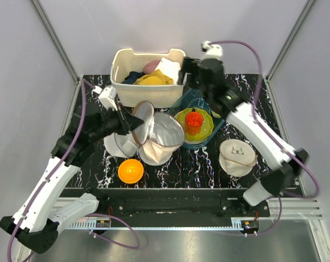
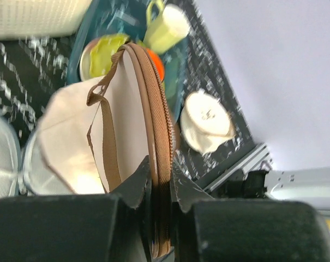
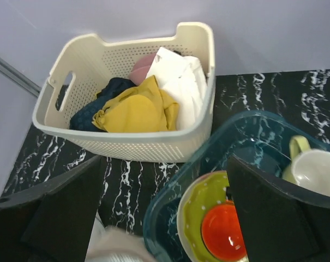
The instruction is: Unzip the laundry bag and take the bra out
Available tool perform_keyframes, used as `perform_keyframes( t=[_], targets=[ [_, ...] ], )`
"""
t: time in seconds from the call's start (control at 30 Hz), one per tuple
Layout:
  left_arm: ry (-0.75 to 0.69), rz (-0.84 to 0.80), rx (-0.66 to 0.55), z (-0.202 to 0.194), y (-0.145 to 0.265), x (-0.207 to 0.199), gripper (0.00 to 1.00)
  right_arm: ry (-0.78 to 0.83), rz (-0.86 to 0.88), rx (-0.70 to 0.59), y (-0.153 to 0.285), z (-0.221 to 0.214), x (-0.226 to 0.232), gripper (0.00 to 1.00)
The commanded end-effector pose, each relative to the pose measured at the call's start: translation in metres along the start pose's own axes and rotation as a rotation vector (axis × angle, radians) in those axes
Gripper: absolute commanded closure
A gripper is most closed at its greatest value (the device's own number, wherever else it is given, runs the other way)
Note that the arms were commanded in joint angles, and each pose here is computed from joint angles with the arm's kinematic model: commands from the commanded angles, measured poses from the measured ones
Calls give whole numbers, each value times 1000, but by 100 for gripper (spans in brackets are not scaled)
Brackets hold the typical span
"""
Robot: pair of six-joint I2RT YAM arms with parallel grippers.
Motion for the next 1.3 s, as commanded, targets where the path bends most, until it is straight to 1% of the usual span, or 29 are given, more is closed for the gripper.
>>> perform_keyframes(
  t=[0.0,0.03,0.07,0.13,0.17,0.2,0.27,0.3,0.37,0.43,0.5,0.53,0.57,0.6,0.63,0.7,0.73,0.8,0.83,0.9,0.93,0.97,1.1,1.27],
  targets=[
    [-109,-40,-243,72,26,-28,100,-136,-11,-204,73,38,-29,0],
    [-118,-39,-270,80,30,-31,100,-144,-18,-214,82,39,-36,0],
    [-133,-40,-306,91,38,-36,100,-162,-16,-243,101,47,-42,0],
    [-171,34,-360,104,46,-32,100,-170,-34,-224,111,36,-53,0],
    [-185,79,-385,113,56,-31,100,-179,-26,-223,124,38,-57,0],
    [-205,188,-419,121,62,-20,100,-185,-35,-204,126,31,-62,0],
    [-213,279,-456,131,71,-12,100,-192,-42,-185,139,26,-70,0],
    [-219,324,-475,135,74,-7,100,-202,-53,-165,140,16,-76,1],
    [-212,387,-486,142,73,4,100,-219,-47,-163,150,11,-84,0],
    [-205,452,-499,148,75,13,100,-222,-69,-129,151,-6,-94,0],
    [-169,554,-498,155,74,32,100,-232,-81,-111,157,-14,-101,0],
    [-135,629,-493,158,77,49,100,-230,-93,-96,158,-19,-105,0],
    [-107,670,-442,154,69,64,100,-240,-88,-103,163,-19,-107,0],
    [-70,671,-431,155,67,72,100,-241,-101,-90,163,-28,-113,0],
    [-31,729,-425,152,71,94,100,-251,-96,-100,169,-27,-116,0],
    [28,734,-409,148,68,114,100,-250,-111,-85,169,-38,-123,0],
    [68,787,-404,140,71,137,100,-250,-116,-82,173,-40,-127,0],
    [133,815,-397,129,72,158,100,-248,-130,-61,173,-49,-132,0],
    [181,869,-384,116,75,179,100,-243,-139,-45,175,-53,-135,0],
    [255,907,-366,98,72,199,100,-243,-161,-20,174,-63,-141,0],
    [276,919,-378,93,73,210,100,-242,-166,-7,176,-68,-143,0],
    [316,933,-338,74,66,222,100,-243,-172,3,176,-72,-145,0],
    [415,979,-325,47,65,247,100,-249,-198,61,174,-92,-154,0],
    [401,1033,-391,55,84,244,100,-254,-187,99,172,-101,-153,0]
  ],
)
Point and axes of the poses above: each gripper's point midway between its finger pads, its own y axis back along the fingers, its own x axis along the line the jaws close on, z = x × y, the point moved 6 cm from there along y, back along the fingers, and after that the axes turned 13 degrees about -y, right-handed, at the moved point
